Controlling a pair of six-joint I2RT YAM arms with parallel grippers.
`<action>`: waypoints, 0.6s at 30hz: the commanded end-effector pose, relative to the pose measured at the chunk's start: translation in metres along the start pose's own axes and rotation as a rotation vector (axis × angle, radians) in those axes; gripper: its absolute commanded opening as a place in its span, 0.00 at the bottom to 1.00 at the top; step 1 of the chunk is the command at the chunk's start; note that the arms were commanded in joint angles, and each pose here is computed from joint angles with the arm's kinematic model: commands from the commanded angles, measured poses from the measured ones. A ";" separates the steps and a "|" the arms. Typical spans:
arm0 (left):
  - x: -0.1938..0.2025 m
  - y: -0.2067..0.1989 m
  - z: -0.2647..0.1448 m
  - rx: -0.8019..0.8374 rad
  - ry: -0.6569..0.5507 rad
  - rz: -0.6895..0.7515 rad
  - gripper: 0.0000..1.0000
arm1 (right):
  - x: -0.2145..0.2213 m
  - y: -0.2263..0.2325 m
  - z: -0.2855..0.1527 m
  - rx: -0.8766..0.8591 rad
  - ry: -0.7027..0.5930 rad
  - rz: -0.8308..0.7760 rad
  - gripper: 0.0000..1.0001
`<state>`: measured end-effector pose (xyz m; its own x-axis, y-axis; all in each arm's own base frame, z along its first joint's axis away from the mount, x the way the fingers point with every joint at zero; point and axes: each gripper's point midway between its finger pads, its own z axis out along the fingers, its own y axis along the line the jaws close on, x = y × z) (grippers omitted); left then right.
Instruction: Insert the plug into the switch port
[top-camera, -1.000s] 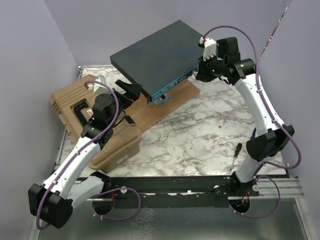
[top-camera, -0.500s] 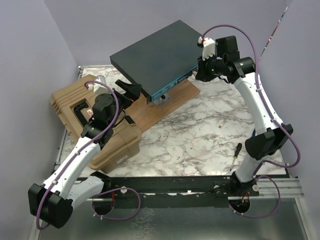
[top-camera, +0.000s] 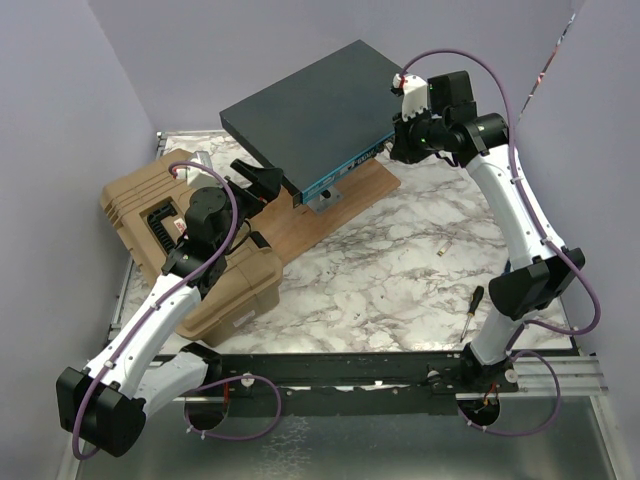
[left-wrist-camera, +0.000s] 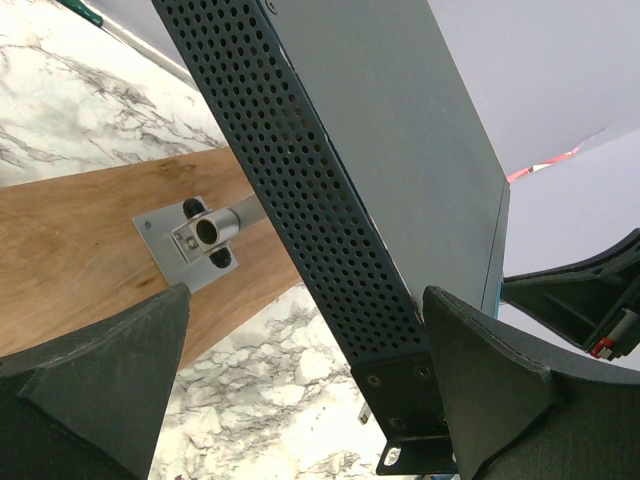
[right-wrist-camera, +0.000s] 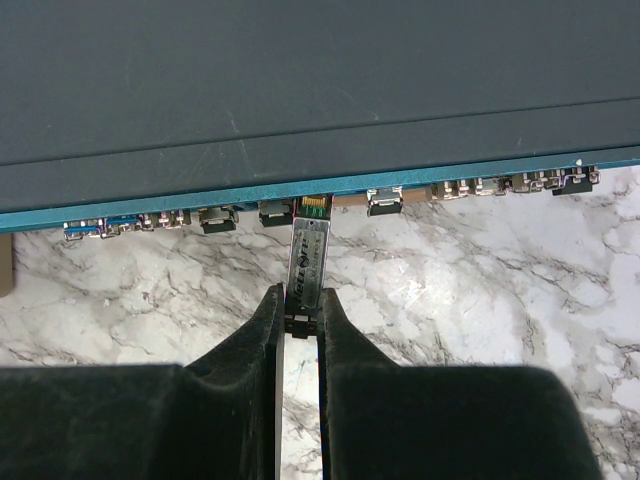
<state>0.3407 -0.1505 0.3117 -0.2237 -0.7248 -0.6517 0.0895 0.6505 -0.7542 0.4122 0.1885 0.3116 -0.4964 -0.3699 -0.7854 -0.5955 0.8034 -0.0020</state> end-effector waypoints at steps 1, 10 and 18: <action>-0.007 -0.016 -0.004 0.052 -0.010 -0.004 0.99 | -0.012 0.038 -0.004 -0.120 -0.034 -0.016 0.01; -0.007 -0.015 -0.004 0.052 -0.009 -0.005 0.99 | -0.012 0.046 -0.008 -0.150 -0.034 0.000 0.01; -0.006 -0.015 -0.005 0.056 -0.005 -0.007 0.99 | -0.004 0.035 -0.005 -0.137 -0.007 -0.134 0.00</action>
<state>0.3405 -0.1511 0.3118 -0.2263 -0.7244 -0.6511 0.0921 0.6496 -0.7547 0.4115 0.1883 0.3105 -0.4803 -0.4009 -0.7801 -0.6106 0.7914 -0.0307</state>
